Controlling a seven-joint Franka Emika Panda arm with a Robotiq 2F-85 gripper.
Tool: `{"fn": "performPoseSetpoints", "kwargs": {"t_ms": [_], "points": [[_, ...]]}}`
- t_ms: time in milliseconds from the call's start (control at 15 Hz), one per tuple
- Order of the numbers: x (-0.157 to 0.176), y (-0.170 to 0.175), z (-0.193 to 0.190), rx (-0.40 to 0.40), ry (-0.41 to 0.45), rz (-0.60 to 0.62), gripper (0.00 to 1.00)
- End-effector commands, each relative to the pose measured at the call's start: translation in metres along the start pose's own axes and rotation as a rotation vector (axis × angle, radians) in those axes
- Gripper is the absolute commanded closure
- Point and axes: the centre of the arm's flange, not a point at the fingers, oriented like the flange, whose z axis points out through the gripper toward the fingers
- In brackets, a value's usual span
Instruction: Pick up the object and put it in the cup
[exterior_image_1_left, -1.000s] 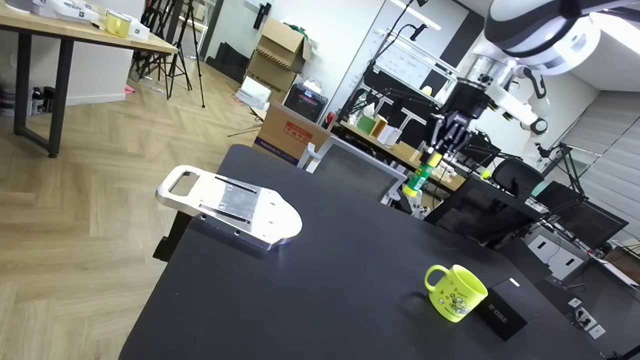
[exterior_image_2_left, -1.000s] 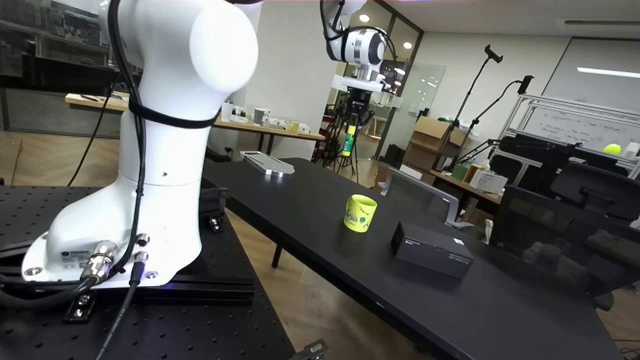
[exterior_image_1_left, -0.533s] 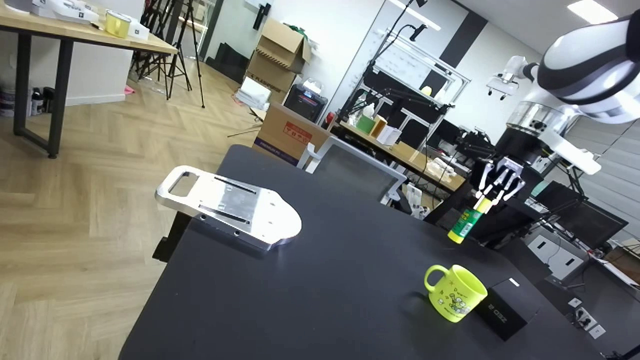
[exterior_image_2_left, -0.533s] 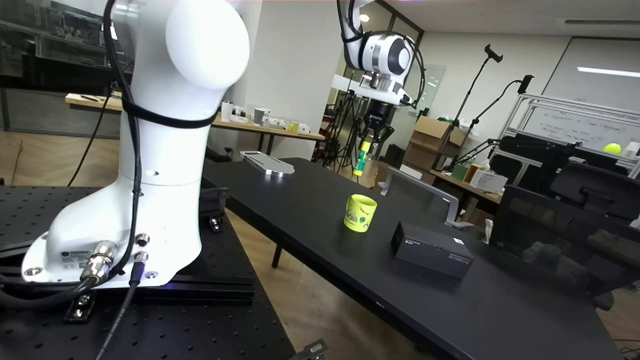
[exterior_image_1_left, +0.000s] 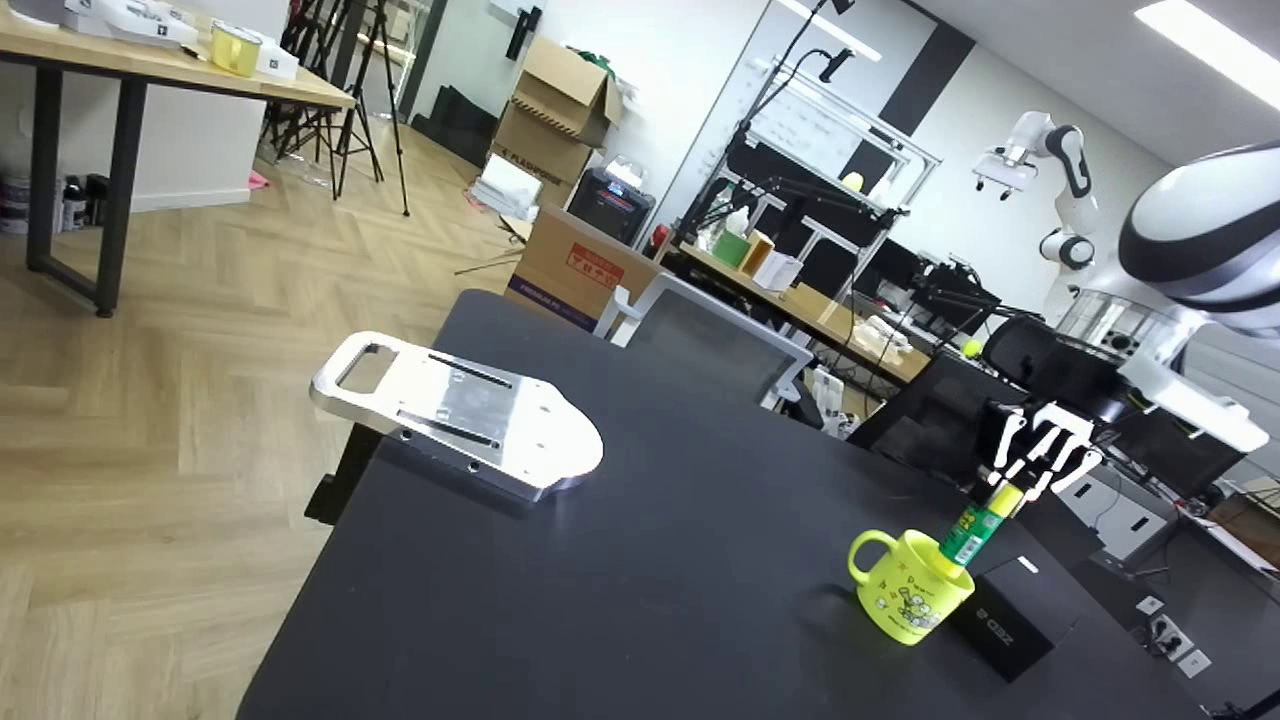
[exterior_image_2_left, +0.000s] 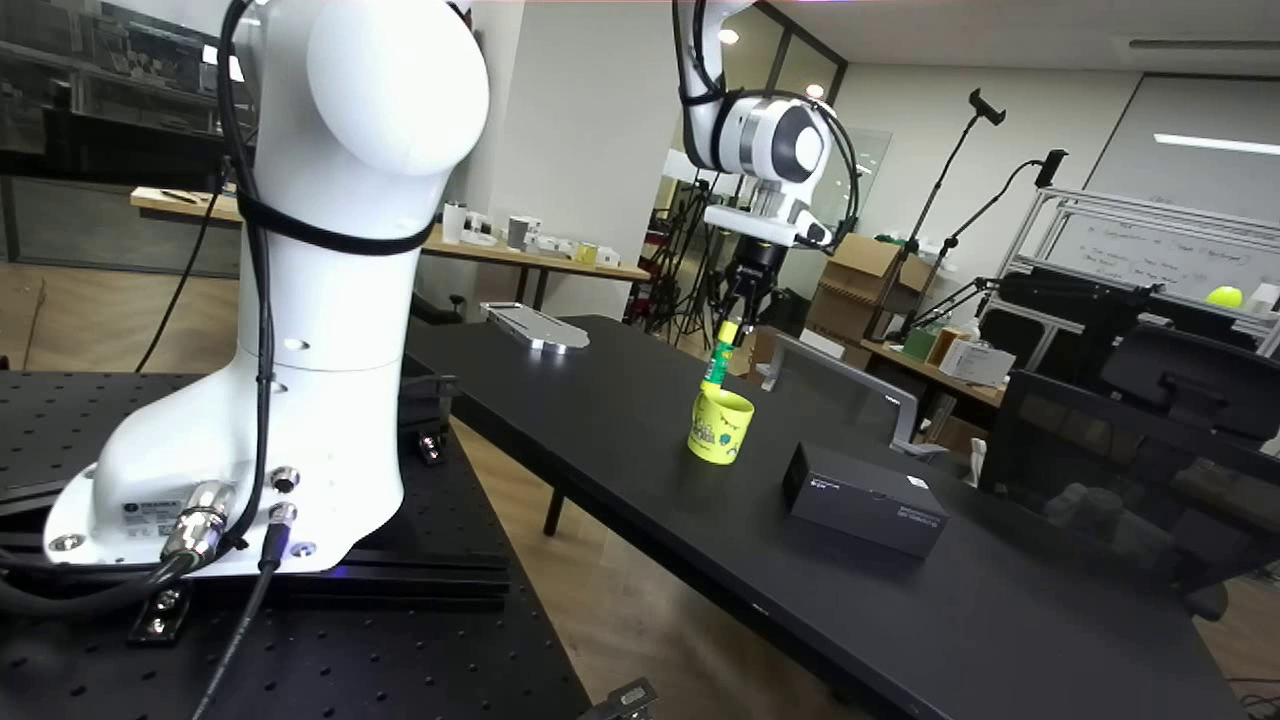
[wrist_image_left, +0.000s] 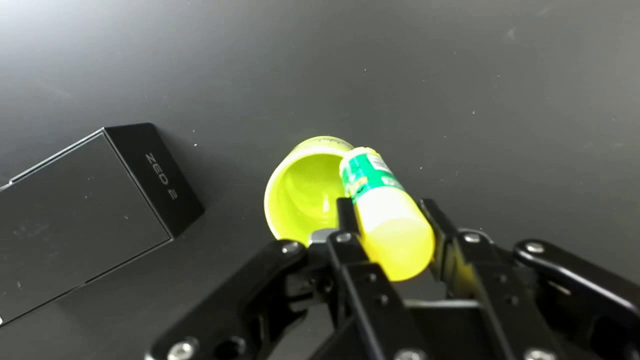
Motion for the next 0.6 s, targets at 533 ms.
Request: {"fn": "performPoseSetpoints", "kwargs": {"t_ms": [533], "points": [[-0.0396,0.0085,0.0012,-0.023,0.097,0.080,0.91]]}}
